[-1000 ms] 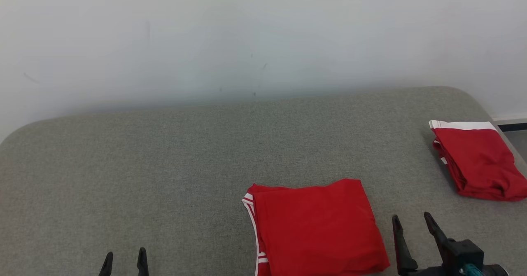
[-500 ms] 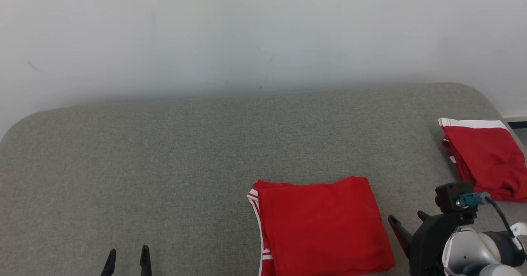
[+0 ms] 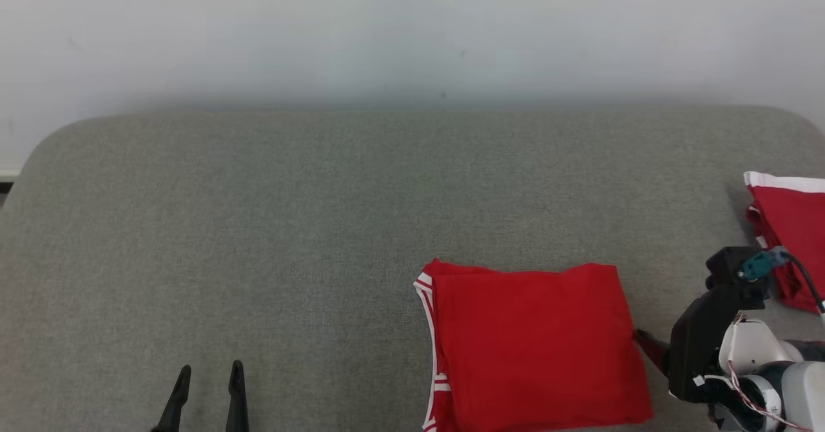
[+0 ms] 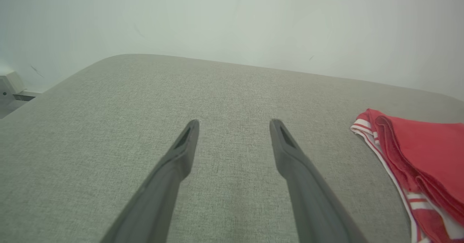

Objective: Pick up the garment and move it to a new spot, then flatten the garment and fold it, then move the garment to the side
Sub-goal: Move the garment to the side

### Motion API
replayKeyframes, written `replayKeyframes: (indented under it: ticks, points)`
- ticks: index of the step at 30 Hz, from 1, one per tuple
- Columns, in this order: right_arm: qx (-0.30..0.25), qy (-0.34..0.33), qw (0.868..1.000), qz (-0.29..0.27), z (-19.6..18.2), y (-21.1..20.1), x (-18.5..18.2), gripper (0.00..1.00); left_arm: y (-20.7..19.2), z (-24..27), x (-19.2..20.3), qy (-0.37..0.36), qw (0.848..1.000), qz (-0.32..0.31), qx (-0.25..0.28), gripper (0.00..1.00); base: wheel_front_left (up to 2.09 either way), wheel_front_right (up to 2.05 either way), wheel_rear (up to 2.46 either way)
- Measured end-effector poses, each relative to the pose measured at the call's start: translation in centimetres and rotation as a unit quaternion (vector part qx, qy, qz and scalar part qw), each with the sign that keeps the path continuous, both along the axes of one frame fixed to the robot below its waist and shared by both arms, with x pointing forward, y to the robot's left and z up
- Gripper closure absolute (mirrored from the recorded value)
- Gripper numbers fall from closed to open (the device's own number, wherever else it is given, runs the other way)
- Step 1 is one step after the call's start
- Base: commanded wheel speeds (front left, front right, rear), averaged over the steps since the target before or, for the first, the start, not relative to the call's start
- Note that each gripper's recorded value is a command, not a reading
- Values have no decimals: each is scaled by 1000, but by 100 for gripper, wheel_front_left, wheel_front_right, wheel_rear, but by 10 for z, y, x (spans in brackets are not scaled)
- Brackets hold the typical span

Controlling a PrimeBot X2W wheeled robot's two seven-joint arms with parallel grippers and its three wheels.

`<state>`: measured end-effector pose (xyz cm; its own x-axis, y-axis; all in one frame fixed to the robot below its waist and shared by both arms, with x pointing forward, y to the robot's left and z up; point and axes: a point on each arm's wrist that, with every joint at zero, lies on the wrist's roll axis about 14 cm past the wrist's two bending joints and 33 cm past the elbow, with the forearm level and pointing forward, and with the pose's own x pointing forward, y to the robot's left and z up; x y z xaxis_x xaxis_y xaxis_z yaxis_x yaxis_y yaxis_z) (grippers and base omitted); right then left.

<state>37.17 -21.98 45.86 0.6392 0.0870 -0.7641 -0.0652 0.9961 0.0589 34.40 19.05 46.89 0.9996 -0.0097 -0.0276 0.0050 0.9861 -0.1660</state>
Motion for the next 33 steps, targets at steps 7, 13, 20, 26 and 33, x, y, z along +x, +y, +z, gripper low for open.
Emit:
replayKeyframes:
  ticks: [7,13,20,26,33]
  points:
    - [19,59,998,9,-36,18,3,0,7,-7,2,12,1000,12,4,0,0,0,0]
    - [23,94,995,15,-61,30,4,0,11,-11,4,19,1000,17,6,0,0,0,0]
    - [6,76,997,15,-63,27,13,100,8,-13,5,22,1000,13,6,0,0,0,0]
    - [-25,21,999,14,-43,14,35,100,1,-11,11,18,1000,0,5,0,0,0,0]
    - [-75,-44,996,-1,6,-21,70,100,-16,-2,28,0,1000,-27,6,0,0,0,0]
